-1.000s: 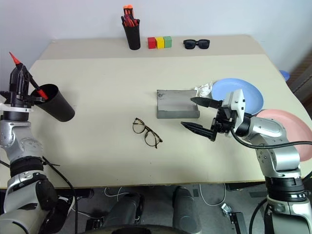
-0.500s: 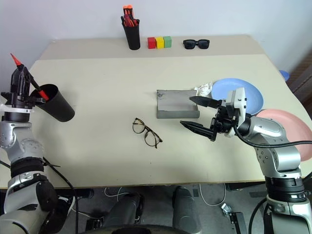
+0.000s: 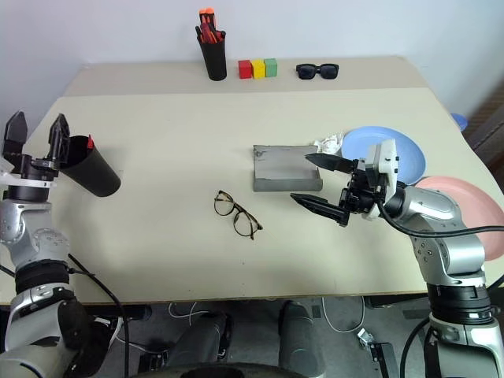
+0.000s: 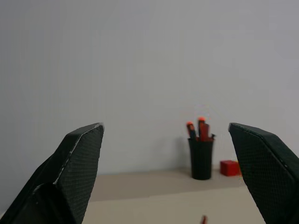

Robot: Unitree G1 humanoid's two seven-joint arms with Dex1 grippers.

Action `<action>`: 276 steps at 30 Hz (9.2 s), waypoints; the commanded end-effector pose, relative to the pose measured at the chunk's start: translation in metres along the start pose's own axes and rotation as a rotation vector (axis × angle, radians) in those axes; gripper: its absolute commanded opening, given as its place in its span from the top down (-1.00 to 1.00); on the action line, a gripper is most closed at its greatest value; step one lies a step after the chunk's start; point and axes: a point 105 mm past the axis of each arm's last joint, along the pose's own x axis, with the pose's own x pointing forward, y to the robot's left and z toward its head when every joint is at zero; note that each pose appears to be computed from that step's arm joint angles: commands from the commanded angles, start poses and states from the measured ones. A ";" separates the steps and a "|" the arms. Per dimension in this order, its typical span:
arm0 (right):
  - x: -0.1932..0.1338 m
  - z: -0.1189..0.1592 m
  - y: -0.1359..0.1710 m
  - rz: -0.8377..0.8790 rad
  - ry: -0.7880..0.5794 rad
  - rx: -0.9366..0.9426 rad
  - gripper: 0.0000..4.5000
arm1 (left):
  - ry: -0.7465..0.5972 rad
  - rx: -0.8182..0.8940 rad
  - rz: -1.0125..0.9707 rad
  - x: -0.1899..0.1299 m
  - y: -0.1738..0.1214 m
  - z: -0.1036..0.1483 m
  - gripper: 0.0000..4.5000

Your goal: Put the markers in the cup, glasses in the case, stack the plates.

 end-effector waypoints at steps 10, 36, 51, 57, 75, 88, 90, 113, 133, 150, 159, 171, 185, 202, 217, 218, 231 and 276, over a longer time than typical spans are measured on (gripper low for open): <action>-0.005 0.011 -0.014 -0.082 0.017 -0.095 -1.00 | 0.232 -0.270 -0.538 0.023 -0.091 0.028 -0.98; -0.005 -0.001 -0.047 -0.364 0.234 -0.119 -1.00 | 0.669 -0.402 -0.917 -0.007 -0.122 0.014 -0.98; 0.011 -0.011 -0.047 -0.260 0.198 -0.127 -1.00 | 0.580 -0.375 -0.909 0.003 -0.145 0.006 -0.98; -0.001 0.001 -0.037 -0.195 0.082 -0.111 -1.00 | 0.514 -0.321 -0.913 0.049 -0.194 -0.027 -0.98; -0.028 0.000 -0.011 -0.280 0.103 -0.080 -1.00 | 0.735 -0.076 -1.376 0.050 -0.329 -0.106 -0.98; -0.027 -0.003 -0.010 -0.309 0.112 -0.087 -1.00 | 0.784 -0.034 -1.380 0.047 -0.333 -0.117 0.99; -0.027 -0.003 -0.011 -0.309 0.113 -0.089 -1.00 | 0.788 -0.020 -1.367 0.049 -0.327 -0.117 0.99; -0.013 -0.003 -0.017 -0.265 0.107 -0.093 -1.00 | 0.854 0.029 -1.467 0.039 -0.194 -0.092 0.99; 0.015 -0.002 -0.011 -0.260 0.111 -0.088 -1.00 | 0.676 0.016 -1.437 0.062 -0.199 -0.072 -0.99; 0.101 -0.004 0.010 -0.242 0.416 -0.112 -1.00 | 0.652 -0.358 -1.249 0.002 -0.170 -0.005 -0.99; 0.109 -0.029 0.012 -0.270 0.691 0.086 -1.00 | 0.660 -0.437 -1.124 -0.031 -0.160 0.017 -0.99; 0.124 -0.054 0.025 -0.310 0.731 0.299 -1.00 | 0.658 -0.375 -1.072 -0.048 -0.150 0.030 -0.99; 0.132 -0.059 0.032 -0.280 0.731 0.349 0.03 | 0.666 -0.366 -1.071 -0.056 -0.149 0.025 -1.00; 0.137 -0.065 0.045 -0.220 0.762 0.334 0.03 | 0.648 -0.359 -1.073 -0.055 -0.152 0.024 -1.00; 0.133 -0.088 0.051 -0.233 0.835 0.353 0.99 | 0.644 -0.343 -1.080 -0.055 -0.155 0.024 -1.00; 0.133 -0.087 0.049 -0.236 0.831 0.355 0.99 | 0.644 -0.343 -1.080 -0.055 -0.155 0.024 -1.00; 0.114 -0.046 0.044 -0.062 0.720 0.182 0.99 | 0.633 -0.333 -1.080 -0.054 -0.156 0.021 -1.00; 0.172 -0.057 -0.009 0.105 0.436 -0.466 0.99 | 0.586 -0.359 -1.064 -0.047 -0.169 0.018 -1.00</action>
